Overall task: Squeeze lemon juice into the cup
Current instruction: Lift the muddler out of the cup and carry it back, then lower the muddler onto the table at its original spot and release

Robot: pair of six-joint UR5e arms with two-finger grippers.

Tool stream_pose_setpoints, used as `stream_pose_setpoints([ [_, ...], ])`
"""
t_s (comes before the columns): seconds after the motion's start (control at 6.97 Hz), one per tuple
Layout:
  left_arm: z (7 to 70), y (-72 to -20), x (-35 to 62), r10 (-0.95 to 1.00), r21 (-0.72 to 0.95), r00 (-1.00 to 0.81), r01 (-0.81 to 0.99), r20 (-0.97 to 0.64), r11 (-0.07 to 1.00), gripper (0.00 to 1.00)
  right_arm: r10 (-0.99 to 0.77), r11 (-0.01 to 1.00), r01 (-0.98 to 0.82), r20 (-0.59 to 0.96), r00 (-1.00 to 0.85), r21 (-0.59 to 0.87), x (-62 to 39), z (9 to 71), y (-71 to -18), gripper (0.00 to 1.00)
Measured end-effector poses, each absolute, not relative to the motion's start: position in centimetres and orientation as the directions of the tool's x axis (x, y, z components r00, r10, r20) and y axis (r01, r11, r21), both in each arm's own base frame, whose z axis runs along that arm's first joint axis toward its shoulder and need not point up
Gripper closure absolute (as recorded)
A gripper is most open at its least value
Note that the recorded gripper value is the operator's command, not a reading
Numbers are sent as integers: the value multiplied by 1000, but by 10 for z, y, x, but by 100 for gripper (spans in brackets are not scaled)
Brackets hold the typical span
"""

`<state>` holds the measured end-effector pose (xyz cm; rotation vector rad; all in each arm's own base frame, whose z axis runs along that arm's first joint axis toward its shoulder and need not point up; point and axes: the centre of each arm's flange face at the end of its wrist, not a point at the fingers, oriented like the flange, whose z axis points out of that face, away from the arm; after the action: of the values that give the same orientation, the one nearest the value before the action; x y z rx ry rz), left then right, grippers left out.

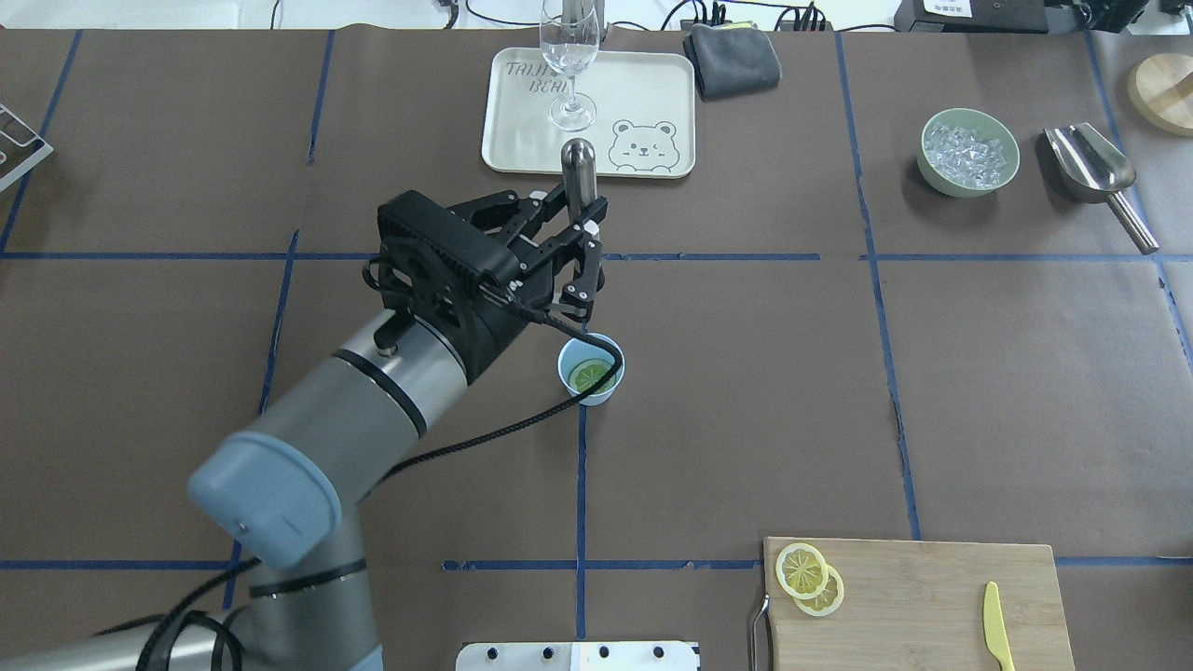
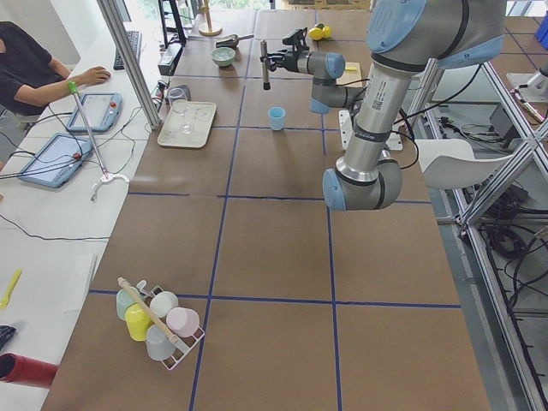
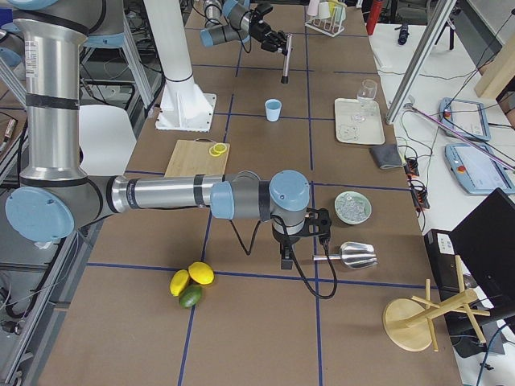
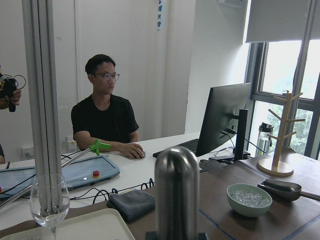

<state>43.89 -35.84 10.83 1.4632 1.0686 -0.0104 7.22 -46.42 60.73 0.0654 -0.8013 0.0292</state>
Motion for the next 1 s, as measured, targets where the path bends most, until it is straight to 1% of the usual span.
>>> stream_pose_setpoints([
  [0.29, 149, -405, 402, 648, 842, 569, 490, -506, 227, 100, -2, 997, -52, 718, 696, 53, 72, 605, -466, 0],
  [0.43, 177, -415, 380, 670, 862, 561, 433, -486, 262, 100, -2, 997, -52, 718, 696, 53, 72, 604, -467, 0],
  [0.57, 205, -411, 356, 668, 862, 551, 387, -501, 327, 100, -2, 997, -52, 718, 696, 54, 72, 604, -467, 0],
  [0.72, 228, -400, 336, 635, 837, 545, 356, -548, 416, 100, -2, 997, -52, 718, 696, 54, 72, 604, -467, 0],
  [1.0, 255, -385, 326, 569, 741, 505, 248, -649, 625, 100, -4, 997, -52, 718, 696, 55, 72, 603, -467, 0],
])
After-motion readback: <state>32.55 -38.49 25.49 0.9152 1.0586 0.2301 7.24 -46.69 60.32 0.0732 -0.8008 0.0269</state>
